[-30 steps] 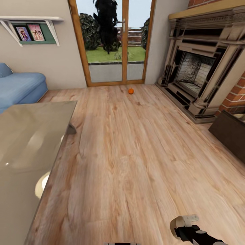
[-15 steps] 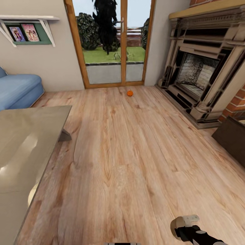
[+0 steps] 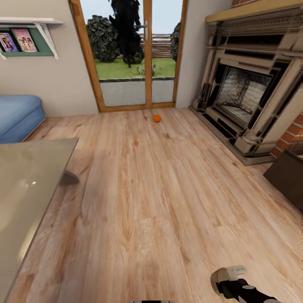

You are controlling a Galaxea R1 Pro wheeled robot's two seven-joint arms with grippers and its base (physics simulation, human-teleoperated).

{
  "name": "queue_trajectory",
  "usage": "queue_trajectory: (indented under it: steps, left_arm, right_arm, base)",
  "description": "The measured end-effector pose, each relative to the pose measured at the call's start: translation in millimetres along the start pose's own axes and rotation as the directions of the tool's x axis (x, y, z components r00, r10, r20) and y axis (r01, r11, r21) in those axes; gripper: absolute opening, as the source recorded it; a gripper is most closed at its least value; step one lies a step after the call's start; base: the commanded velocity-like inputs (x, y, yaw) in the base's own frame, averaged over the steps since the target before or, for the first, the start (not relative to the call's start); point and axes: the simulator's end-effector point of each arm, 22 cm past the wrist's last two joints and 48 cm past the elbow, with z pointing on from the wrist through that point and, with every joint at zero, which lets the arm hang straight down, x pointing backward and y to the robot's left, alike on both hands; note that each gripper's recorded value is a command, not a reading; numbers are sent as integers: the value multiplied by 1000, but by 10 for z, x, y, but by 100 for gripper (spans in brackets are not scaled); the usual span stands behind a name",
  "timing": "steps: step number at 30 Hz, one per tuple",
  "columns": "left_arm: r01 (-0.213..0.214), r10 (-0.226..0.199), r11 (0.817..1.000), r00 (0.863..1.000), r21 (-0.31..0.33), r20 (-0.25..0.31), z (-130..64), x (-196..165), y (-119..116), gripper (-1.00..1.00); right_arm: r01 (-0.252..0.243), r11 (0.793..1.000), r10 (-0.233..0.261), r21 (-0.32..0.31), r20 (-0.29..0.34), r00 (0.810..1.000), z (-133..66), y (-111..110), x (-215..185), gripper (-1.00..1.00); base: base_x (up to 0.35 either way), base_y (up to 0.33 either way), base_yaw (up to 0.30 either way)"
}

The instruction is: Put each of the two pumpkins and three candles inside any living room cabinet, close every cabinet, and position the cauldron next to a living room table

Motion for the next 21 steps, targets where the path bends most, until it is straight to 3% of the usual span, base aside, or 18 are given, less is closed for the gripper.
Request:
queue_trajectory:
  steps: [21]
  left_arm:
    - [5,-5,1000,1000,0,-1,0,2,0,100]
  right_arm:
    - [0,1000,0,-1,-1,1000,0,6,7,-100]
  base:
    - [328,66,-280]
